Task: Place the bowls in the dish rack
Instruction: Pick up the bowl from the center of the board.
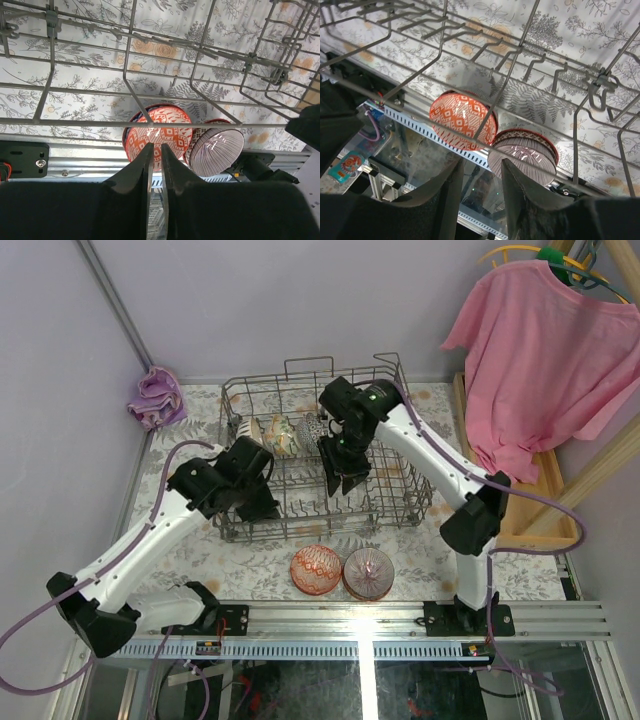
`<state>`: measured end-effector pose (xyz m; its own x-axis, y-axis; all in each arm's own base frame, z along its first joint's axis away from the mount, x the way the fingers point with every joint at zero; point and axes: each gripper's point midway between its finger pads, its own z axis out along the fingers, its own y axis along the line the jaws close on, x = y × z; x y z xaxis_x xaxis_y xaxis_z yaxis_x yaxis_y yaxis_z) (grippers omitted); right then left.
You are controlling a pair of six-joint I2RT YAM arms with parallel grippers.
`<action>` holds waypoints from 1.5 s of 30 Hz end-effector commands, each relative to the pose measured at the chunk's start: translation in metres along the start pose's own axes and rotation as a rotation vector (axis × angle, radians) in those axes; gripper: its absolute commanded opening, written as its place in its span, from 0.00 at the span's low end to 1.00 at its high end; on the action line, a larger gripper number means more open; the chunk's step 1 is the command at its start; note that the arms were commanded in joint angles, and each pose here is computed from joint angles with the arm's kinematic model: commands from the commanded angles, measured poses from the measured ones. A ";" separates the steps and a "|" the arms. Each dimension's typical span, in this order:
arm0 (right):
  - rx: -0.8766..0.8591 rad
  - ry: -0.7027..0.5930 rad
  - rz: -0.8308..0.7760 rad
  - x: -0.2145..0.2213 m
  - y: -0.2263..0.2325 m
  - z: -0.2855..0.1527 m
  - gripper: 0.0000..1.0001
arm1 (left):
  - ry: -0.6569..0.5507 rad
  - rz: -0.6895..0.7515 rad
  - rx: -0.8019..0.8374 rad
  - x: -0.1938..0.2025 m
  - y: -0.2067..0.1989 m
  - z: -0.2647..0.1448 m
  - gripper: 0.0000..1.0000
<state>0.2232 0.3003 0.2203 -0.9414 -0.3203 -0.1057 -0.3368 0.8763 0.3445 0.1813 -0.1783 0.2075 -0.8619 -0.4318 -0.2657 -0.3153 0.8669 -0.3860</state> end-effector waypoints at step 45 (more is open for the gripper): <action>0.378 -0.148 0.026 -0.048 -0.047 0.124 0.02 | 0.006 0.028 -0.001 0.000 0.014 0.053 0.01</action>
<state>0.2627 0.3047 0.0949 -0.9460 -0.2952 -0.1338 -0.2949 0.9553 -0.0222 0.1996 -0.1774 0.1580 -0.8653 -0.4153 -0.2806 -0.3050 0.8805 -0.3628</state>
